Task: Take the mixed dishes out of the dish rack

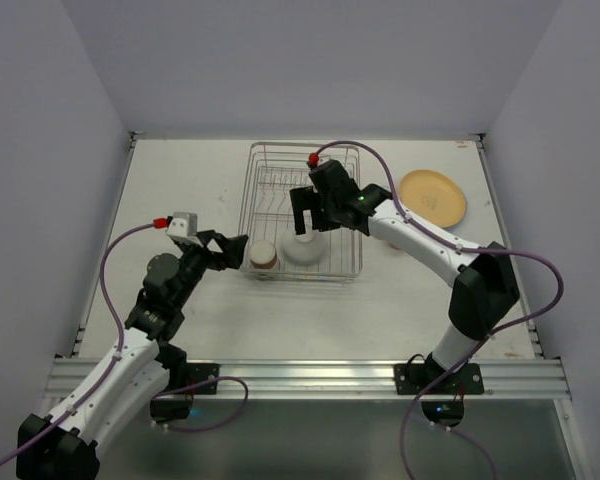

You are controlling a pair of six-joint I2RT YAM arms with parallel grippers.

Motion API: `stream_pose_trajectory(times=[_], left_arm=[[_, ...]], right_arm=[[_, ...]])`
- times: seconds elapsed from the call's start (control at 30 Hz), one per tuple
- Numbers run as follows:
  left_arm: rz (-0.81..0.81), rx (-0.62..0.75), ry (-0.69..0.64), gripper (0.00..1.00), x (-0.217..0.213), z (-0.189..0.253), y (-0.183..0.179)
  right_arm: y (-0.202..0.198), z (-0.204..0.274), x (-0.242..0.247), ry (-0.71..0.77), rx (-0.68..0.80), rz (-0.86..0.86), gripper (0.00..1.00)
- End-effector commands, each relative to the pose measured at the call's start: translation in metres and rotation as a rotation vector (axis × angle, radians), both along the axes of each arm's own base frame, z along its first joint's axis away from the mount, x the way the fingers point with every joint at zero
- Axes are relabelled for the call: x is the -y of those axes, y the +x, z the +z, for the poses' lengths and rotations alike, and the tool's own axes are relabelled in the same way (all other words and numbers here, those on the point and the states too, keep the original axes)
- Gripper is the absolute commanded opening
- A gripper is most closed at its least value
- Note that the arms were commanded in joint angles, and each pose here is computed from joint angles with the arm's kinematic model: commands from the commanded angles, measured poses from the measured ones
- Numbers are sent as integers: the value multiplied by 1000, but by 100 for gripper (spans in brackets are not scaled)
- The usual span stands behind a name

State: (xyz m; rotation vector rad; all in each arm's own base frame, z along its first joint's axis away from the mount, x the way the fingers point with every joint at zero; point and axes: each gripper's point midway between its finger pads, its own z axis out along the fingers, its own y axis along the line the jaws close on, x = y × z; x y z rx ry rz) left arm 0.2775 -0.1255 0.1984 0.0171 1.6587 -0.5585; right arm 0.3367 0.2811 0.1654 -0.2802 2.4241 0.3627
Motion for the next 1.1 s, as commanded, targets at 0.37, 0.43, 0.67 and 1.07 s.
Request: stream_pose_trajectory(times=[0.37, 0.43, 0.67, 1.07], left_arm=[[2, 13, 14, 100, -1, 2, 1], [2, 13, 14, 100, -1, 2, 1], [0, 10, 17, 100, -1, 1, 1], [0, 1, 22, 100, 0, -2, 3]], right_arm=[[28, -22, -27, -37, 10, -88, 99], [29, -28, -29, -41, 2, -89, 99], [31, -46, -27, -80, -30, -118, 96], [22, -63, -18, -108, -70, -133, 79]])
